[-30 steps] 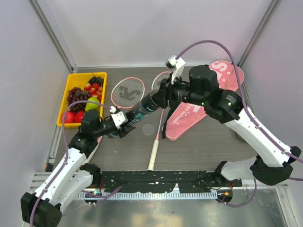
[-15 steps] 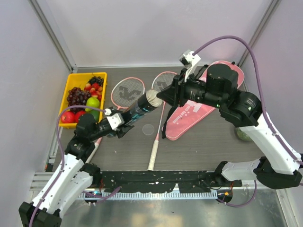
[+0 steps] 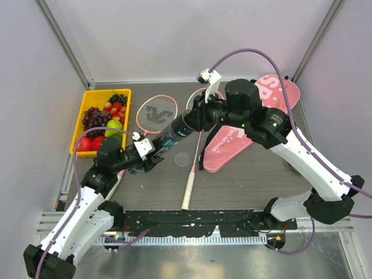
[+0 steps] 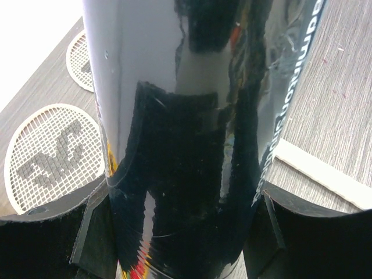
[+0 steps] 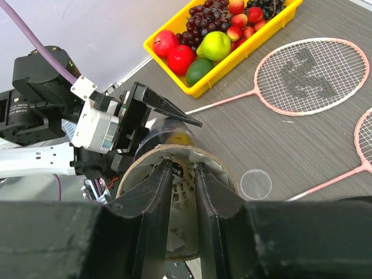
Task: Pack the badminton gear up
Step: Place the shuttlecock at the shuttle tube.
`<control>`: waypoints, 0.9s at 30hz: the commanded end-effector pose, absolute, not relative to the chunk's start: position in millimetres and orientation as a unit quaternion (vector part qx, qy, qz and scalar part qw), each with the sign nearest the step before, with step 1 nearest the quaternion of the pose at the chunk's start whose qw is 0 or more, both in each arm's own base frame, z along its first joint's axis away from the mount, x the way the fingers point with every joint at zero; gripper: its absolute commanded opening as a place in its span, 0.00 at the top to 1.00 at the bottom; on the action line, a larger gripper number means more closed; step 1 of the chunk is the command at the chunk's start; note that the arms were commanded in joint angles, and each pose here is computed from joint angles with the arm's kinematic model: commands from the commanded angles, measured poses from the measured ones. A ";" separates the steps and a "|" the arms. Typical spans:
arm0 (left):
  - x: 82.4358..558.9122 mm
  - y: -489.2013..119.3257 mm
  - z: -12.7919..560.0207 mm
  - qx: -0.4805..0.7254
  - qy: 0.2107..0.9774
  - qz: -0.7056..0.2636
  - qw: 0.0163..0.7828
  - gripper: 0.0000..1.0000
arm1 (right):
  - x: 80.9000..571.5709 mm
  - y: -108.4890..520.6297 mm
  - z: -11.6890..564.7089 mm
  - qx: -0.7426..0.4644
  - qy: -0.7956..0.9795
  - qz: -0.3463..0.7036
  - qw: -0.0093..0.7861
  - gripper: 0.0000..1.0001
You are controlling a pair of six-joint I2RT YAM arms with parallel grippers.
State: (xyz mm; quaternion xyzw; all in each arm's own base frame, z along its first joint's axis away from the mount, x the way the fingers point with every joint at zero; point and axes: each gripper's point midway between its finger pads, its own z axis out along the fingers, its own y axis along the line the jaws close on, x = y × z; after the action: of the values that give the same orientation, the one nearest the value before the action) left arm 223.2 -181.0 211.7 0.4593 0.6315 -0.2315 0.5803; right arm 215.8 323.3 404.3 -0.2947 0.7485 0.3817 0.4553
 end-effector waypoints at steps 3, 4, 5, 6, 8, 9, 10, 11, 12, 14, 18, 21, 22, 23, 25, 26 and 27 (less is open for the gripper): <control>224.6 -189.2 277.1 0.442 0.583 -0.247 0.635 1.00 | 214.1 340.7 362.1 -0.311 0.769 0.383 0.408 0.68; 225.2 -189.2 272.9 0.440 0.593 -0.251 0.626 1.00 | 214.2 337.6 364.0 -0.304 0.769 0.382 0.414 0.64; 227.2 -187.5 268.1 0.435 0.605 -0.248 0.619 1.00 | 218.7 333.7 366.0 -0.295 0.771 0.372 0.425 0.63; 228.8 -183.6 261.6 0.430 0.618 -0.240 0.614 1.00 | 218.2 329.0 377.1 -0.289 0.766 0.372 0.438 0.59; 230.6 -173.7 251.8 0.413 0.632 -0.217 0.619 1.00 | 221.7 316.8 398.5 -0.274 0.758 0.363 0.467 0.56; 231.9 -168.1 248.6 0.402 0.638 -0.204 0.624 1.00 | 223.3 307.6 409.0 -0.263 0.755 0.357 0.484 0.54; 231.5 -162.5 247.4 0.393 0.641 -0.191 0.631 1.00 | 224.5 302.3 418.6 -0.255 0.750 0.354 0.498 0.50; 231.3 -156.9 243.3 0.385 0.647 -0.181 0.633 1.00 | 226.7 292.1 430.4 -0.238 0.744 0.348 0.519 0.43; 230.6 -151.2 241.6 0.376 0.651 -0.169 0.637 1.00 | 226.8 288.5 432.8 -0.233 0.741 0.346 0.526 0.41; 228.0 -141.7 240.7 0.362 0.654 -0.151 0.647 1.00 | 231.2 273.6 443.0 -0.202 0.732 0.338 0.555 0.37; 219.7 -124.9 248.7 0.333 0.647 -0.123 0.675 1.00 | 235.8 260.7 448.1 -0.172 0.717 0.333 0.588 0.36; 212.1 -108.7 260.9 0.295 0.644 -0.103 0.698 1.00 | 244.7 259.9 419.1 -0.165 0.734 0.308 0.582 0.36; 210.0 -102.6 263.3 0.281 0.644 -0.096 0.705 1.00 | 249.6 259.0 408.2 -0.161 0.743 0.295 0.579 0.36; 207.2 -95.0 268.3 0.266 0.641 -0.085 0.715 1.00 | 254.8 259.2 388.0 -0.154 0.762 0.278 0.564 0.39; 199.6 -85.8 275.1 0.248 0.627 -0.074 0.735 1.00 | 263.8 258.5 352.3 -0.142 0.795 0.243 0.538 0.47; 194.6 -82.6 279.2 0.243 0.614 -0.071 0.748 1.00 | 265.6 260.6 340.0 -0.146 0.804 0.235 0.527 0.50; 191.3 -79.4 282.9 0.235 0.602 -0.068 0.760 1.00 | 268.1 265.4 320.8 -0.151 0.816 0.225 0.511 0.54</control>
State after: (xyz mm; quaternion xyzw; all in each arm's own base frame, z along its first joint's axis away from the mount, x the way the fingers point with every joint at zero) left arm 198.1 -99.9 261.4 0.2910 0.6338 -0.0937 0.7105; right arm 245.4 259.5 383.5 -0.1701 0.7658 0.2855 0.5506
